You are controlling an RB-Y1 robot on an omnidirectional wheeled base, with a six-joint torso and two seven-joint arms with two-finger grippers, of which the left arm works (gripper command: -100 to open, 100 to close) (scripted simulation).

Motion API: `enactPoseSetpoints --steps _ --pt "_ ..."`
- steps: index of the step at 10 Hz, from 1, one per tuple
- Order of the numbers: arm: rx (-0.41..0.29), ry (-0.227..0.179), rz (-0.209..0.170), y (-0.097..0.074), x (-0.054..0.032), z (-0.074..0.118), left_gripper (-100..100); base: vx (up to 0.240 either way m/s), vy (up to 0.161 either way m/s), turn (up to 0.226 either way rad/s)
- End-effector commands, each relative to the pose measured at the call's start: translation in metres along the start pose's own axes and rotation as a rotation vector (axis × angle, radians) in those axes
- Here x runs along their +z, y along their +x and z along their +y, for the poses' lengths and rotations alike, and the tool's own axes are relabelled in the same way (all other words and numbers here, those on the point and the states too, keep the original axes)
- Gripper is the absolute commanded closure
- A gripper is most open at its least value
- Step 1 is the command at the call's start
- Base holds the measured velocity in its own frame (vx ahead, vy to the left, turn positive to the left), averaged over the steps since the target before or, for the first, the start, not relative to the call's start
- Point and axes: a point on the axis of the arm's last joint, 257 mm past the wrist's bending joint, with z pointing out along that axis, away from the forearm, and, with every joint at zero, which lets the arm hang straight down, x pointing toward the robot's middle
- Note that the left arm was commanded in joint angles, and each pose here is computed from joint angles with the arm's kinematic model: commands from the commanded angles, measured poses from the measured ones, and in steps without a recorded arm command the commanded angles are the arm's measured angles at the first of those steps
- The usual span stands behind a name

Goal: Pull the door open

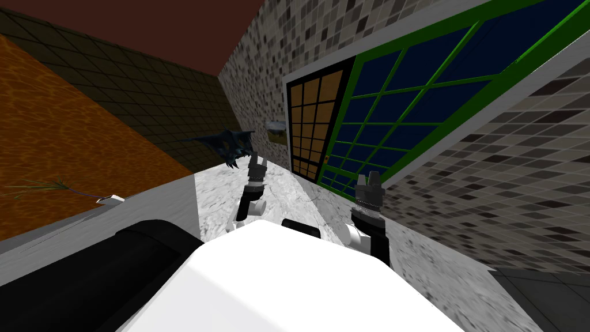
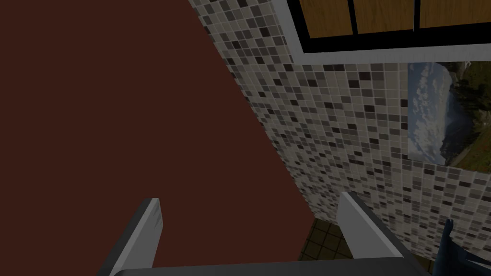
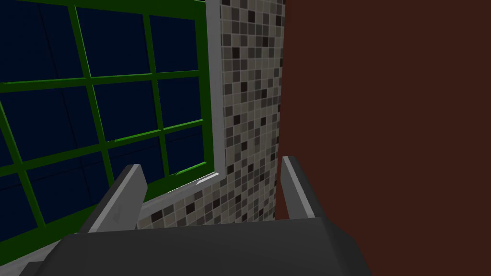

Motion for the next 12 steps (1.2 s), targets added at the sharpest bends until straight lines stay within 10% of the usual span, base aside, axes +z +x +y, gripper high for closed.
enactPoseSetpoints --steps 1,12 --pt "0.022 -0.011 0.008 0.002 -0.0013 0.009 -100 0.037 -0.015 -0.032" --pt "0.204 -0.100 0.072 0.020 -0.0157 0.083 -100 0.080 -0.038 -0.032"
